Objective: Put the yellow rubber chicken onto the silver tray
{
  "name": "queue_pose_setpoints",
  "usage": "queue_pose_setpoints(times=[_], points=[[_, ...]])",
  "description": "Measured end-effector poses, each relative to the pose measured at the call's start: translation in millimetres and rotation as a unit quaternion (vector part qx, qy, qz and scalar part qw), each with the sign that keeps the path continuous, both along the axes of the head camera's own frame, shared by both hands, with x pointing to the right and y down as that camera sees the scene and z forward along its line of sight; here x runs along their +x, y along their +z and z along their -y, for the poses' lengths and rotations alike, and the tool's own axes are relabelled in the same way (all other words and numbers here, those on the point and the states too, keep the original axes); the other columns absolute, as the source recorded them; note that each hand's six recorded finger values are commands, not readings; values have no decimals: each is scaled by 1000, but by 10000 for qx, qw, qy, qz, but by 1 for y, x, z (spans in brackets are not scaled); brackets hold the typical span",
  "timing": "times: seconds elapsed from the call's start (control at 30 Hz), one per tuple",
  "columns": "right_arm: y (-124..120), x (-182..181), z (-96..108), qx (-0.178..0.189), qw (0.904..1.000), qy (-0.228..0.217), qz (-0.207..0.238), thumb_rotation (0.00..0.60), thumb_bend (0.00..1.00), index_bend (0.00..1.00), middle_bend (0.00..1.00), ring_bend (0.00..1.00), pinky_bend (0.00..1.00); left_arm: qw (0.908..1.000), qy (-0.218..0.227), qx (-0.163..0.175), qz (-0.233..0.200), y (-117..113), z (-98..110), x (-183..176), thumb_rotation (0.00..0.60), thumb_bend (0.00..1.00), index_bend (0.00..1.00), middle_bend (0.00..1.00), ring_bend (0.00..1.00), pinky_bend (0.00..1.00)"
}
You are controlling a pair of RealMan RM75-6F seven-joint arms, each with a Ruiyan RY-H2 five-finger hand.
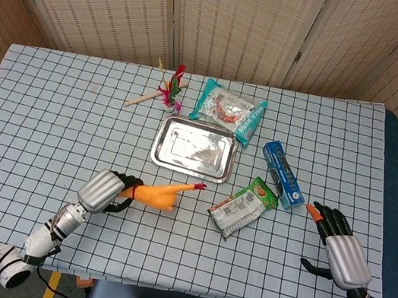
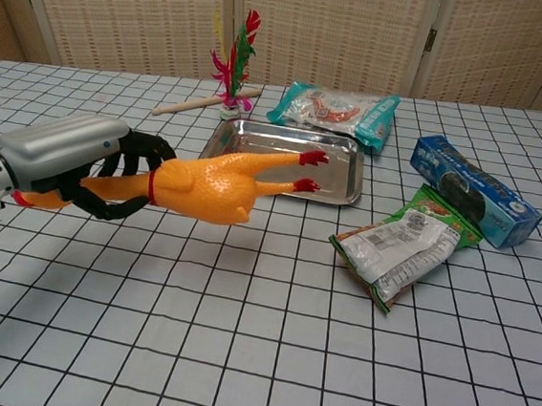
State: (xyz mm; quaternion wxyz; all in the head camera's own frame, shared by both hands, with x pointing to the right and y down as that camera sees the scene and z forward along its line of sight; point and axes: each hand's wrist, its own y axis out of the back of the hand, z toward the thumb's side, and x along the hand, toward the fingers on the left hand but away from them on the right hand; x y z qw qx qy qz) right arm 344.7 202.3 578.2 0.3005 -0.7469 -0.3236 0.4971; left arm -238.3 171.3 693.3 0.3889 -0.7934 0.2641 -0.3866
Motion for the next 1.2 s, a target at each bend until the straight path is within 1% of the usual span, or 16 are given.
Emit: queue_pose_setpoints(times=[0.07, 0.2, 0.33, 0.47, 0.57, 0.73, 0.87, 0.9, 0.93, 0.97, 1.0, 1.03, 1.07, 1.1, 1.17, 1.2], points=[[-2, -23, 7, -176, 9993, -234, 235, 600, 113, 0, 0, 0, 0, 9999, 76, 82, 33, -4, -3, 7, 600, 702, 822, 729, 569, 683], [-4, -60, 21, -368, 9961, -582, 544, 600, 114, 0, 0, 0, 0, 9998, 167, 81, 2, -10, -8, 18, 600, 701, 822, 730, 571, 685], [8, -105, 37, -595, 9909, -1009, 657, 600, 114, 0, 0, 0, 0, 9996, 285, 66, -30, -19, -14, 33, 600, 697, 821, 730, 572, 686], [24, -134, 47, -827, 9894, -989, 666, 600, 114, 0, 0, 0, 0, 9996, 265, -21, -102, -27, -15, 42, 600, 696, 822, 730, 574, 690], [37, -162, 50, -1078, 9868, -932, 771, 600, 114, 0, 0, 0, 0, 9996, 219, -66, -135, -32, -13, 46, 600, 694, 822, 729, 575, 692], [56, -219, 45, -1497, 9782, -961, 1073, 600, 114, 0, 0, 0, 0, 9997, 157, -89, -181, -38, -11, 48, 600, 694, 821, 730, 575, 692], [62, -245, 42, -1622, 9746, -1007, 1172, 600, 114, 0, 0, 0, 10, 9996, 123, -110, -217, -41, -11, 49, 600, 692, 822, 730, 575, 692], [63, -247, 43, -1601, 9750, -999, 1174, 600, 114, 31, 21, 16, 55, 9996, 114, -131, -243, -42, -11, 49, 600, 692, 822, 730, 575, 692], [64, -249, 44, -1557, 9759, -974, 1181, 600, 115, 80, 61, 57, 120, 9995, 108, -146, -264, -43, -11, 50, 600, 692, 822, 730, 576, 692], [64, -250, 45, -1510, 9768, -953, 1184, 600, 119, 214, 172, 182, 293, 9994, 104, -155, -284, -44, -12, 50, 600, 692, 822, 730, 576, 692], [64, -251, 46, -1454, 9778, -936, 1183, 600, 126, 309, 248, 268, 403, 9994, 106, -157, -302, -45, -12, 50, 600, 691, 822, 730, 577, 692], [64, -252, 47, -1377, 9792, -919, 1174, 600, 144, 433, 347, 394, 553, 9993, 111, -152, -310, -46, -12, 51, 600, 691, 822, 730, 576, 692], [63, -252, 47, -1317, 9803, -914, 1156, 600, 176, 548, 428, 496, 678, 9993, 115, -147, -315, -47, -12, 50, 600, 691, 822, 730, 576, 692], [63, -251, 48, -1252, 9815, -916, 1124, 600, 195, 599, 465, 539, 733, 9993, 119, -144, -321, -48, -12, 50, 600, 691, 822, 730, 576, 692], [63, -250, 49, -1092, 9843, -920, 1033, 600, 248, 749, 569, 658, 883, 9993, 122, -144, -330, -50, -12, 50, 600, 690, 823, 731, 576, 692], [63, -249, 49, -1027, 9854, -906, 1009, 600, 271, 815, 613, 705, 935, 9992, 124, -145, -337, -50, -12, 51, 600, 689, 823, 731, 577, 692]])
